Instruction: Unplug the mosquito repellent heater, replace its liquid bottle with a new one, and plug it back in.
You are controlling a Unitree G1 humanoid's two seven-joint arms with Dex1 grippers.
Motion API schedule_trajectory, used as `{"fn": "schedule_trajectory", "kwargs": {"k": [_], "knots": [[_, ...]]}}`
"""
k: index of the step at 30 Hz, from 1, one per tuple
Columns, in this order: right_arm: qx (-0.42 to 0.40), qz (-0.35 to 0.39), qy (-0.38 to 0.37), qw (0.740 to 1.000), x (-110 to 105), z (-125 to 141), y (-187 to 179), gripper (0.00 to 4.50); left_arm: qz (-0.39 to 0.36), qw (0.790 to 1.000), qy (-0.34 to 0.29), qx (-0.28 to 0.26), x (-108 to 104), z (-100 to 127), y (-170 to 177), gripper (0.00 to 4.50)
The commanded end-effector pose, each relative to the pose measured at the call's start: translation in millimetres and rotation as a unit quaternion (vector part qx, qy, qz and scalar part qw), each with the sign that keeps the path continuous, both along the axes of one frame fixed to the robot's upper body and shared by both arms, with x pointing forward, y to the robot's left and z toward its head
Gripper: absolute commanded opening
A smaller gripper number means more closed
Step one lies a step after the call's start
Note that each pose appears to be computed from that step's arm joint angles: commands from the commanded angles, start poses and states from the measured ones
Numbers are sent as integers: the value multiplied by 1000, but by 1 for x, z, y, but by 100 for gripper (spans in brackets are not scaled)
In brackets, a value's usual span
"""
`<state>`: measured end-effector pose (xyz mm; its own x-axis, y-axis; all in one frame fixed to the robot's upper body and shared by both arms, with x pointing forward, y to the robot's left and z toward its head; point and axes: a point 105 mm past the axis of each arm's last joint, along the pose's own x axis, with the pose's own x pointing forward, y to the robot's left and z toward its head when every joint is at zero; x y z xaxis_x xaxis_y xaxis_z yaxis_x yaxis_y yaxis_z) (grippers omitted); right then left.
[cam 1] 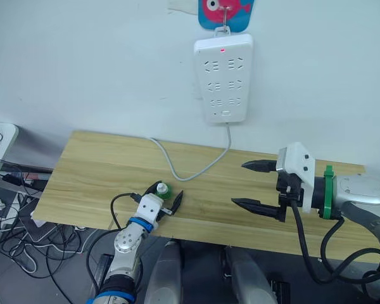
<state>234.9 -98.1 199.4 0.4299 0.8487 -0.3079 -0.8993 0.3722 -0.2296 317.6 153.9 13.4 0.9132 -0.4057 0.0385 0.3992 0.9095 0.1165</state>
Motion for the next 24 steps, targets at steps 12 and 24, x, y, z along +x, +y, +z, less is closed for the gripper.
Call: {"fn": "schedule_trajectory", "kwargs": {"k": [12, 24], "knots": [[16, -50, -31, 998, 6, 9, -4, 450, -28, 1000, -6, 11, -6, 4, -9, 226], [77, -141, -76, 984, 22, -27, 23, 450, -399, 915, -7, 49, -2, 95, -93, 226]]}}
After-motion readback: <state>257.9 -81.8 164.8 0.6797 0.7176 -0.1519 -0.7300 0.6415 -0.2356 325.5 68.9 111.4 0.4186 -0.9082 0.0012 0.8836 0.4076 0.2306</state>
